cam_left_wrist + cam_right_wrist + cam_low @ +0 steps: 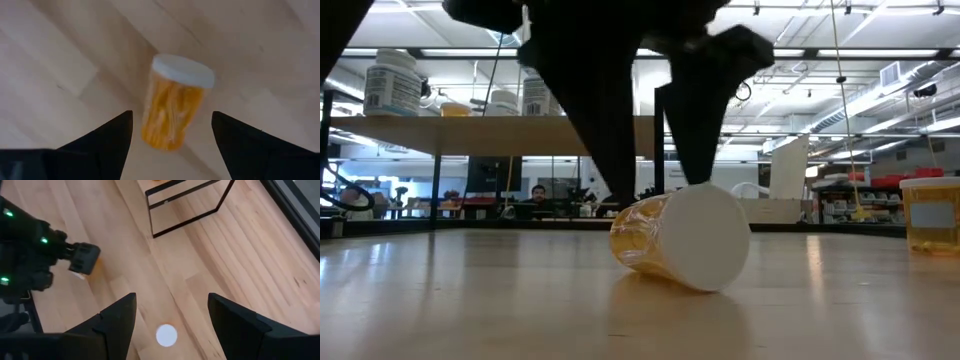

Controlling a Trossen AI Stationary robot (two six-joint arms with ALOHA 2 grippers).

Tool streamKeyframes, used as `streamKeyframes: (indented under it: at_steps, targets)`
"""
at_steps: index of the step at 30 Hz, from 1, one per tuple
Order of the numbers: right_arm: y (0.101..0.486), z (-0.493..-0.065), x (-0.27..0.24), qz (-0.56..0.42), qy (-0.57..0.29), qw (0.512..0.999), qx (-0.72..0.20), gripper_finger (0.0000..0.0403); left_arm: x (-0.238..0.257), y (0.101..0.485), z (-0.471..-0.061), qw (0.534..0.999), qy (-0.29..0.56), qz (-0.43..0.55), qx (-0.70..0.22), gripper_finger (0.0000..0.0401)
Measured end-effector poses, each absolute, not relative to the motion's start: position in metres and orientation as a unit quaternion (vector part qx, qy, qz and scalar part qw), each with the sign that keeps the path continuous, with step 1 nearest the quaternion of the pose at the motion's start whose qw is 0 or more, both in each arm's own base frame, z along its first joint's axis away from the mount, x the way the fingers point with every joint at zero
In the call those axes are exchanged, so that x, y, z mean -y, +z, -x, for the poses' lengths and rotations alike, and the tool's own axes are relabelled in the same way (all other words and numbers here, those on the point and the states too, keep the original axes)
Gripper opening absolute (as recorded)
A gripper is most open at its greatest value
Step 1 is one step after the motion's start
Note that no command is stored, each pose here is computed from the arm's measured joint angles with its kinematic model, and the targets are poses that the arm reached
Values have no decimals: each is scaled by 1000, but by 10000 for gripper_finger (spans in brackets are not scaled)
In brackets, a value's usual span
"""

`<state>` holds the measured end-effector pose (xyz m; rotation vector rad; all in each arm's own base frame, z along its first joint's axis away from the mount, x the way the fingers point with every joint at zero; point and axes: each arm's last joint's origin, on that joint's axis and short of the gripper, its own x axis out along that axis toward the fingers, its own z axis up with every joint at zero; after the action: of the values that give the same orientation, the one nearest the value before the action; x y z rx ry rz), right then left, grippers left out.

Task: Pick and place medicine bottles onto shelf by color
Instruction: Put the orange pill bottle on the shelf

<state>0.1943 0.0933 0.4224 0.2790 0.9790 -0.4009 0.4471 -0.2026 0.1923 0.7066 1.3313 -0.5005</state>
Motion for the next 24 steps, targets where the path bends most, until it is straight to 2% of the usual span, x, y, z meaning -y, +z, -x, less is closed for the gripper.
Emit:
streamKeyframes:
  at_steps: [16,24]
  targets:
    - [423,-188,-106,-142,-194,861,-448,253,202,190,-448,698,-242,-312,-597,279]
    - [423,-188,-106,-153,-200,859,-446,253,204,166,-453,686,-241,-317,-609,279]
